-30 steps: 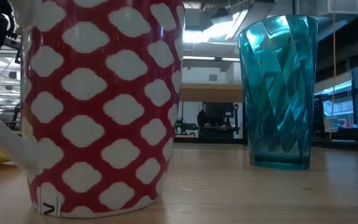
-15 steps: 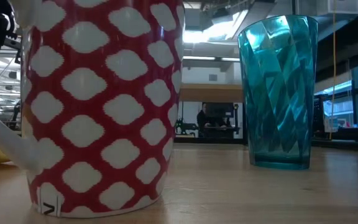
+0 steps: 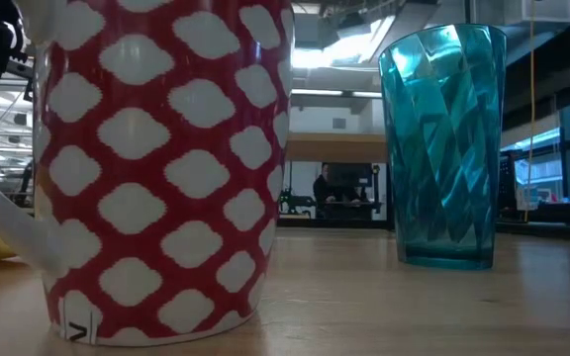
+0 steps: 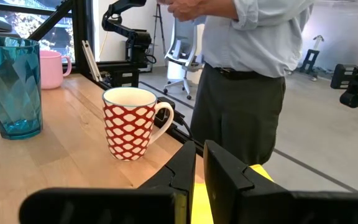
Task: Stack small to large cups/mugs on shelf
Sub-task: Put the white/red mug on the shelf
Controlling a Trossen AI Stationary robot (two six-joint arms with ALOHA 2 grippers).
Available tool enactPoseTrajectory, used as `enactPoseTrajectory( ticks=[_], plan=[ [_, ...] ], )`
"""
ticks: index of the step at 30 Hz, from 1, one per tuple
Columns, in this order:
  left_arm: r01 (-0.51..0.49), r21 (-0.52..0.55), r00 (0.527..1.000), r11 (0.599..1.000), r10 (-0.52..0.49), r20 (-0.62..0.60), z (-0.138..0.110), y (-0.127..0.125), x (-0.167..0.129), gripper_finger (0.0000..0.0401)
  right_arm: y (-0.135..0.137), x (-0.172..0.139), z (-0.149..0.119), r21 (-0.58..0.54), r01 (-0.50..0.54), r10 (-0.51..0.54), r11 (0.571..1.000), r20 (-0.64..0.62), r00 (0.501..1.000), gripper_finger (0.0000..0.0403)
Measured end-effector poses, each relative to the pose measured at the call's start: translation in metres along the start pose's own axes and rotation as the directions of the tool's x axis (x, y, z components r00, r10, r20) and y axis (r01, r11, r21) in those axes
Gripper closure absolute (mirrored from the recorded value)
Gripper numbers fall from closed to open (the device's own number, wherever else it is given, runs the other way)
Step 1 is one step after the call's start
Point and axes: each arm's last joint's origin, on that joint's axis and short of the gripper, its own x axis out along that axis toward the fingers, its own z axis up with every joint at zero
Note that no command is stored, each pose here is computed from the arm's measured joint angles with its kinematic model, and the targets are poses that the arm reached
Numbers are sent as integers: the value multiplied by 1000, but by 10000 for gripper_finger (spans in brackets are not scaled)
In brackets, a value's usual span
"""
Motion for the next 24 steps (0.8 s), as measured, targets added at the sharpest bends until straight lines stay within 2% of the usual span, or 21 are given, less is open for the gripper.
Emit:
enactPoseTrajectory(
  ticks=[6, 10, 13, 18, 24],
  plan=[
    [0, 0, 1000, 1000, 0, 0, 0, 0, 0, 374, -1, 3, -7, -20, 8, -9, 1000, -44, 999, 390],
    [0, 0, 1000, 1000, 0, 0, 0, 0, 0, 374, -2, 4, -7, 54, 47, -45, 997, -35, 998, 390],
    [0, 0, 1000, 1000, 0, 0, 0, 0, 0, 374, -3, 4, -8, 69, 67, -65, 995, -41, 997, 390],
    [0, 0, 1000, 1000, 0, 0, 0, 0, 0, 374, -4, 7, -18, -74, 70, -78, 995, -113, 991, 390],
    [0, 0, 1000, 1000, 0, 0, 0, 0, 0, 374, -5, 12, -26, -58, 78, -85, 995, -149, 985, 390]
  ],
)
